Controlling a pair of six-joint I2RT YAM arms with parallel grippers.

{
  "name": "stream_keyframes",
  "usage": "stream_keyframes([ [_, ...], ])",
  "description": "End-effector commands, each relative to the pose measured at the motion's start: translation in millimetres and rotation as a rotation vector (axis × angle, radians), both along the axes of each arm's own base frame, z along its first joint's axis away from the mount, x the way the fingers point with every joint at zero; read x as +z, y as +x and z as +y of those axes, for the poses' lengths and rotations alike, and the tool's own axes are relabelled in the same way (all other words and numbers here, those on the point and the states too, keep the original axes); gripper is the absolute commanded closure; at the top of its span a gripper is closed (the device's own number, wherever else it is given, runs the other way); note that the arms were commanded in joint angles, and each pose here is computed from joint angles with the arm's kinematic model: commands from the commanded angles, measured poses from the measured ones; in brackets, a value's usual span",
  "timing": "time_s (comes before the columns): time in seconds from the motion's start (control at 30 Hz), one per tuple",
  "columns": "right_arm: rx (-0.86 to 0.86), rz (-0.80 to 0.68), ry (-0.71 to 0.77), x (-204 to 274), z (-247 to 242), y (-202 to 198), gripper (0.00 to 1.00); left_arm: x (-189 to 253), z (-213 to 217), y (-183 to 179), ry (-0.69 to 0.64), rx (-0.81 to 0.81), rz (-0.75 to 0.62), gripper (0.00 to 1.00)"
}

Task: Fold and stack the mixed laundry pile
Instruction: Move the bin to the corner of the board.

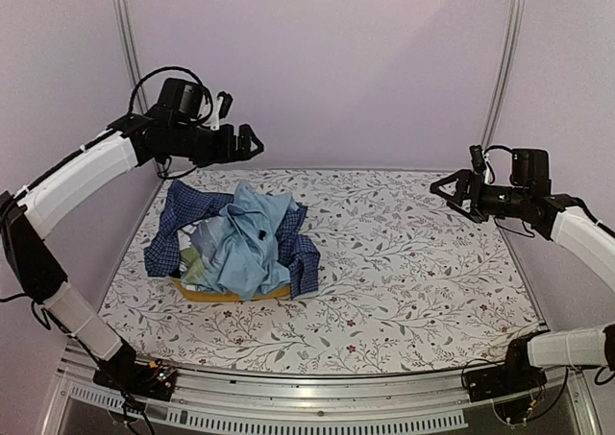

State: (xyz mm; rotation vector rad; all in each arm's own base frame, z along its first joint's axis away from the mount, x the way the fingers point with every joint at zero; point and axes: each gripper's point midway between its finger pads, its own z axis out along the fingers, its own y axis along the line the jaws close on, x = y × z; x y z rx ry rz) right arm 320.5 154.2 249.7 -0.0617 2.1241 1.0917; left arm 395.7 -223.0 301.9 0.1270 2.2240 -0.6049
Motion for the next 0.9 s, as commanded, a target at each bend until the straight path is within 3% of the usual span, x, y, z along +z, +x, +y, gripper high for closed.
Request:
stream_keyframes([
  [0.0, 0.002, -0.045, -0.01, 15, 1, 3, 0.01, 3, -94, -24, 0.114, -0.367, -0.11, 0.0],
  [0.07, -0.001, -0.04, -0.011, 13, 1, 3, 0.01, -8, -128, -28, 0.168, -0.469, -0.092, 0.0],
  [0.2, -0.011, -0.037, -0.005, 11, -1, 2, 0.01, -79, -182, -46, 0.275, -0.648, 0.054, 0.01],
  [0.37, -0.017, -0.035, -0.003, 10, -1, 0, 0.01, -158, -201, -66, 0.325, -0.705, 0.242, 0.03],
  [0.57, -0.016, -0.021, -0.004, 5, -1, -1, 0.01, -212, -160, -62, 0.427, -0.587, 0.417, 0.04],
  [0.87, -0.011, -0.012, -0.011, 0, -1, 2, 0.01, -253, -14, -47, 0.545, -0.234, 0.612, 0.05],
])
